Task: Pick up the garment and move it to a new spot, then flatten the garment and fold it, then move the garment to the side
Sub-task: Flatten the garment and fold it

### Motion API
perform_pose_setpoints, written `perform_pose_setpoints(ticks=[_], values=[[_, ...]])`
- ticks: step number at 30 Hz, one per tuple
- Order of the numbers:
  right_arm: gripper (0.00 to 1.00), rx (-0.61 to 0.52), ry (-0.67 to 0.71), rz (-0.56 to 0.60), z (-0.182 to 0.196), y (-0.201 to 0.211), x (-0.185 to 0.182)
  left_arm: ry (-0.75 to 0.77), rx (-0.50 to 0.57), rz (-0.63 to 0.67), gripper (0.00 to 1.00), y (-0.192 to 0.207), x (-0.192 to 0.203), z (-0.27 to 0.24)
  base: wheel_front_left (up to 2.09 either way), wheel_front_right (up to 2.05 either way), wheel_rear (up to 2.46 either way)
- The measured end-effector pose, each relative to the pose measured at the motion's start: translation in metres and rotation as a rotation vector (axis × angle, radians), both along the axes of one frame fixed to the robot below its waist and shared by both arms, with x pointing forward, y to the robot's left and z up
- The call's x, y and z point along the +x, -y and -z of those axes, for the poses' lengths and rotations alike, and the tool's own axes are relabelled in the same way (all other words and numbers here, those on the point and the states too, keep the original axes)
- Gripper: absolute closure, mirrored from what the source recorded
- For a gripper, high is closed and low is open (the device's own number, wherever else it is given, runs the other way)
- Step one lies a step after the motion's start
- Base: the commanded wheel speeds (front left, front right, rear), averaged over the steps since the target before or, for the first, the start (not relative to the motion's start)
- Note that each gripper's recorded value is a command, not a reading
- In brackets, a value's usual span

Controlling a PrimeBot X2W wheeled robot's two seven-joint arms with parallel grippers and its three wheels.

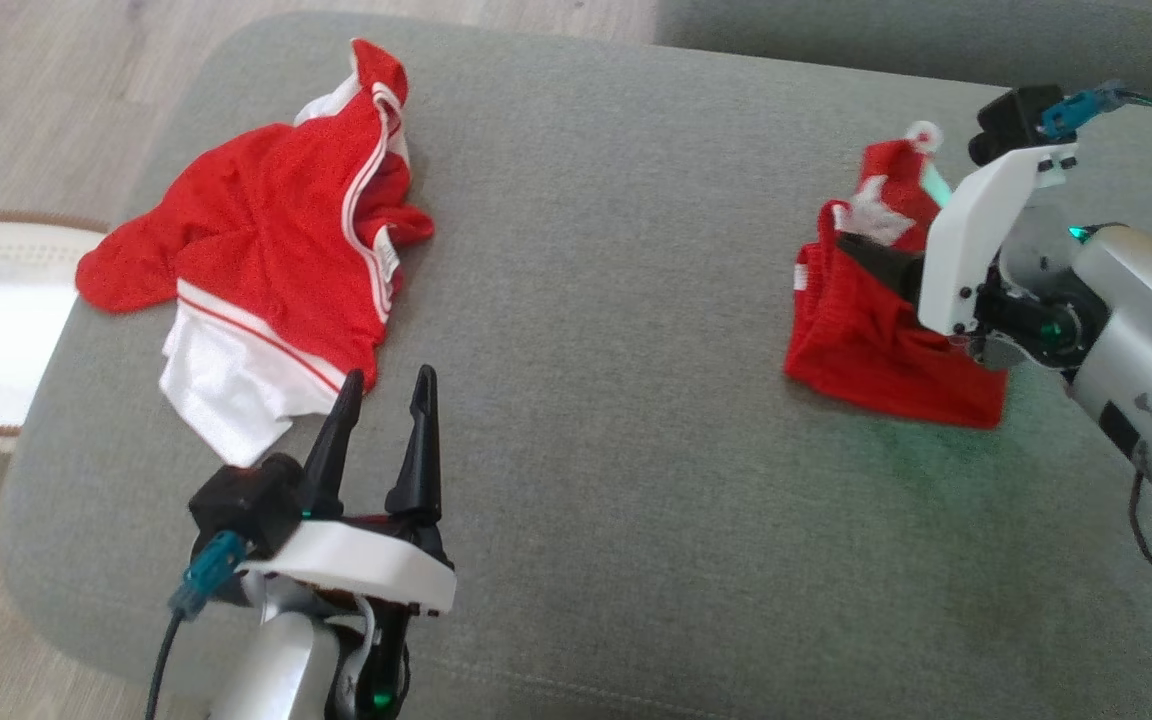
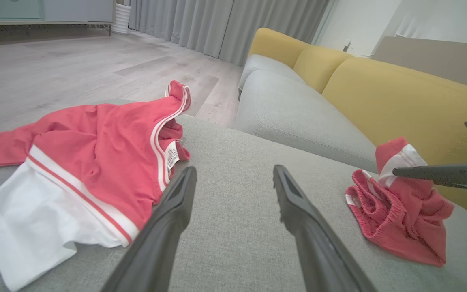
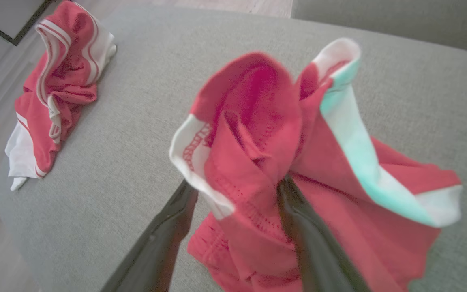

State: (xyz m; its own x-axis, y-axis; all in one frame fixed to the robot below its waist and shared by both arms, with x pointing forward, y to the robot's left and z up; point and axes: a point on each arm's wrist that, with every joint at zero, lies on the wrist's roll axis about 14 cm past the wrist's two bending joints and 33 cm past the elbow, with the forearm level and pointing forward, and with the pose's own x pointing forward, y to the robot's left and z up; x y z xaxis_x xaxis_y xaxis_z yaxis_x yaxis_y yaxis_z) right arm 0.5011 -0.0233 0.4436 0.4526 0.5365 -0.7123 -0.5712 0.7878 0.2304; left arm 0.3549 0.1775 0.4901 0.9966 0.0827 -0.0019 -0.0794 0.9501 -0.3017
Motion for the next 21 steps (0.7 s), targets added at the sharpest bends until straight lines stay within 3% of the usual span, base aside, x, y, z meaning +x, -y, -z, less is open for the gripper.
perform_pose_setpoints(ticks=[10, 14, 15, 21], values=[[0.00, 0.172, 0.309, 0.029, -0.066, 0.008, 0.008, 0.022, -0.008, 0.048, 0.00, 0.015, 0.003, -0.005, 0.00, 0.00, 0.00], [0.00, 0.224, 0.503, 0.169, -0.106, 0.058, 0.029, 0.022, -0.011, 0.082, 0.00, 0.024, 0.001, -0.004, 0.00, 0.00, 0.00], [0.00, 0.231, 0.588, 0.263, -0.120, 0.091, 0.038, 0.027, -0.012, 0.093, 0.00, 0.028, 0.002, -0.005, 0.00, 0.00, 0.00], [0.00, 0.172, 0.618, 0.469, -0.092, 0.159, 0.034, 0.034, -0.013, 0.107, 0.00, 0.032, 0.003, -0.008, 0.00, 0.00, 0.00]])
